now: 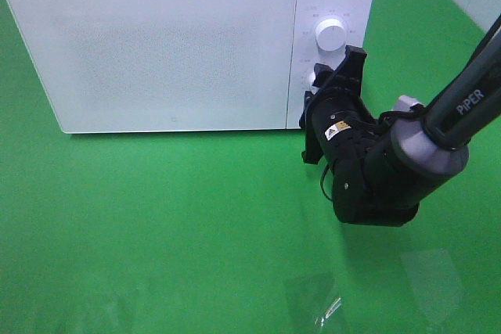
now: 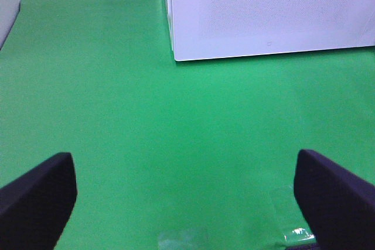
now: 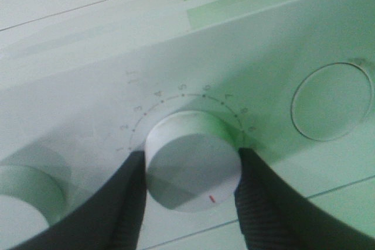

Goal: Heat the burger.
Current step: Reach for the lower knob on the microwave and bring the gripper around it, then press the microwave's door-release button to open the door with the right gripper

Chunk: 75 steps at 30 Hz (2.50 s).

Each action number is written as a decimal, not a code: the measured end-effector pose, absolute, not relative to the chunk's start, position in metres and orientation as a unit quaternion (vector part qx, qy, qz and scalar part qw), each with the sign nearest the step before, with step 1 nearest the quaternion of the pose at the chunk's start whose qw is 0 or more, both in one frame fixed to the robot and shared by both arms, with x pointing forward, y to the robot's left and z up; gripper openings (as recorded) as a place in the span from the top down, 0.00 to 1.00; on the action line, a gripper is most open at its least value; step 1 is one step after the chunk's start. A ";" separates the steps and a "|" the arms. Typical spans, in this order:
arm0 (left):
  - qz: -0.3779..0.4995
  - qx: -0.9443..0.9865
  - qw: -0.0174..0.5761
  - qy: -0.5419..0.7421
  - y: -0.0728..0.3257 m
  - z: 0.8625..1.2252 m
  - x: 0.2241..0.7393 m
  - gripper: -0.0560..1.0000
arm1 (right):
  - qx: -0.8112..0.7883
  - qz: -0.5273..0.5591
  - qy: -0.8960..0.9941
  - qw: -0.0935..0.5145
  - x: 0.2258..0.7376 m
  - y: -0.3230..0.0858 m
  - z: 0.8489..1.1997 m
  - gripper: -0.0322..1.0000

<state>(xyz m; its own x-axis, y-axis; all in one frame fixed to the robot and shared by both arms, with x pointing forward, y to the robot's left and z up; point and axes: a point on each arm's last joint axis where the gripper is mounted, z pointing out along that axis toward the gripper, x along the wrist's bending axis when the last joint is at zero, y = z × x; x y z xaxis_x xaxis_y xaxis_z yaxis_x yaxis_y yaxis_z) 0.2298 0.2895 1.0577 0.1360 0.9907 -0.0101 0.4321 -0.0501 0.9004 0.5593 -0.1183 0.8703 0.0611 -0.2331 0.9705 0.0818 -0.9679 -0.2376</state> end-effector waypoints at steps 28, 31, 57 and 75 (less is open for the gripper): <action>0.346 0.637 0.403 0.559 0.290 1.058 0.230 0.07 | -0.726 -0.686 -0.002 0.048 0.560 -0.120 0.871 0.55; 0.346 0.637 0.403 0.559 0.290 1.058 0.230 0.07 | -0.726 -0.686 -0.008 0.043 0.560 -0.120 0.871 0.55; 0.346 0.637 0.403 0.559 0.290 1.058 0.230 0.07 | -0.760 -0.638 -0.111 0.051 0.559 -0.102 0.861 0.37; 0.346 0.637 0.403 0.559 0.290 1.058 0.230 0.07 | -0.751 -0.596 -0.276 -0.067 0.533 -0.120 0.890 0.36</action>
<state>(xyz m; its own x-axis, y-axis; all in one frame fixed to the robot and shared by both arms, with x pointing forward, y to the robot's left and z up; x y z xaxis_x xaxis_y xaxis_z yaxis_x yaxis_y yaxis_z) 0.2298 0.2895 1.0577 0.1360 0.9907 -0.0101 0.4321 -0.0501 0.9004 0.5332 -0.1197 0.8896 0.1365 0.4946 0.8583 0.3340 -0.8387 0.4302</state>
